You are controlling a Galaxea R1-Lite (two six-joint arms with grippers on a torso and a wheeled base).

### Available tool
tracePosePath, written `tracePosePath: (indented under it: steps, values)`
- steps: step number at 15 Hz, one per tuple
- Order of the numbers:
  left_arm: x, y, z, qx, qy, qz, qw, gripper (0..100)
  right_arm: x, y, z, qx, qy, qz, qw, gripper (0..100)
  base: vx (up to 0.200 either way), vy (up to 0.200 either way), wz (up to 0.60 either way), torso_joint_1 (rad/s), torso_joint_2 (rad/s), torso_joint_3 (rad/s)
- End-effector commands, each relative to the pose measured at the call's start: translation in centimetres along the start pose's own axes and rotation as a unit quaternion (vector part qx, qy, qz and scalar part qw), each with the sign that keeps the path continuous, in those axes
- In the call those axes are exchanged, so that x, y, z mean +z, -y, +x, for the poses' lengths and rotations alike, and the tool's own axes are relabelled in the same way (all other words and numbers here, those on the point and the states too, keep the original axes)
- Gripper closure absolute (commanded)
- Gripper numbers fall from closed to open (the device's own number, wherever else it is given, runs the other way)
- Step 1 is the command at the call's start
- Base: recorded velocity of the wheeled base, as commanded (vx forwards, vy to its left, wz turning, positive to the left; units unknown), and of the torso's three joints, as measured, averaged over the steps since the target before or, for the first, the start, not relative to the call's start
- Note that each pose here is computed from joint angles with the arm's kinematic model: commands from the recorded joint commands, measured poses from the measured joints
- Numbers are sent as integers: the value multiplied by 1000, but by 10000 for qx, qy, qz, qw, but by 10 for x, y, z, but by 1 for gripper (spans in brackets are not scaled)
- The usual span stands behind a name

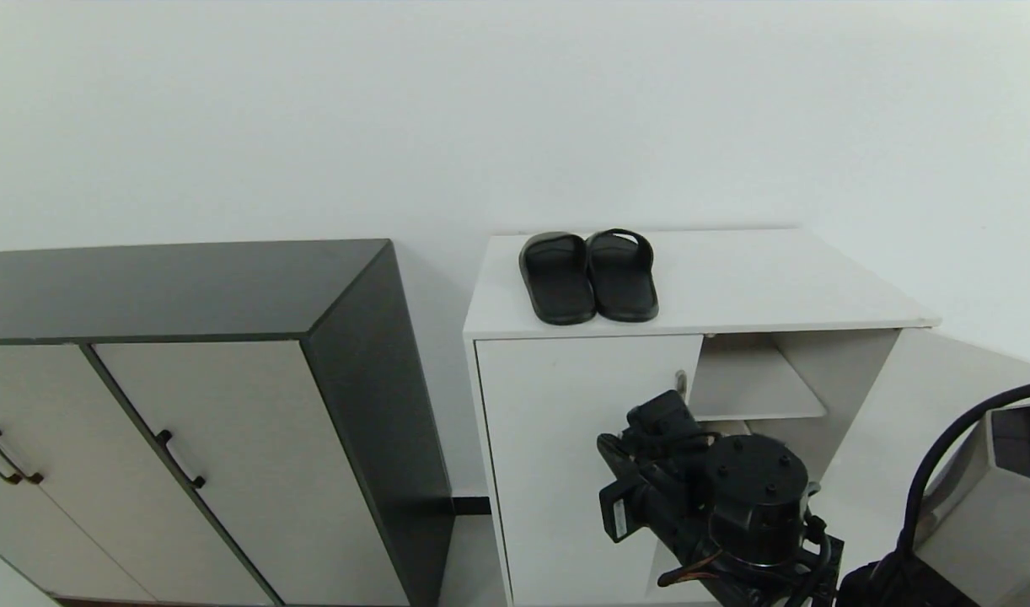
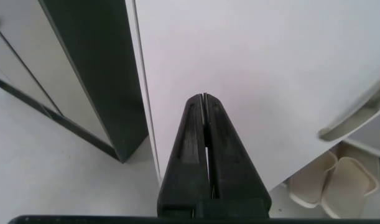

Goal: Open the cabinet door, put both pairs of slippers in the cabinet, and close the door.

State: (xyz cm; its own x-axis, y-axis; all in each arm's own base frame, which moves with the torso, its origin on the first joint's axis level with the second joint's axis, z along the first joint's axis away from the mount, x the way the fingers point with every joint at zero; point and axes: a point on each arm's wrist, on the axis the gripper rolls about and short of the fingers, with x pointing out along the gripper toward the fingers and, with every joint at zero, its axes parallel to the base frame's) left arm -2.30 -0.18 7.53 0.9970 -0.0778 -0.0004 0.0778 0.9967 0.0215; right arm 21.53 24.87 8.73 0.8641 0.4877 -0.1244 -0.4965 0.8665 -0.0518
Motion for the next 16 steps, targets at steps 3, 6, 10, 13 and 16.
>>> tracePosePath:
  steps: [3, 6, 10, 13, 16]
  values:
    - [0, 0, 0, -2, -5, -1, 10000, 100, -3, 0, -3, 9, -49, -99, 9999, 100, 0, 0, 0, 230, -536, -312]
    - [0, 0, 0, -2, -5, -1, 10000, 100, -4, 1, -5, -5, 116, -435, 9990, 100, 0, 0, 0, 191, -437, -247]
    - [0, 0, 0, -2, -5, -1, 10000, 100, 30, -3, -10, 30, -108, 0, 9999, 100, 0, 0, 0, 27, -59, -35]
    - [0, 0, 0, -2, -5, -1, 10000, 100, 87, -20, -28, -391, -1109, 946, 9885, 100, 0, 0, 0, 0, 0, 0]
    - [0, 0, 0, -2, -5, -1, 10000, 100, 103, -25, -23, -864, -977, 1204, 9841, 100, 0, 0, 0, 0, 0, 0]
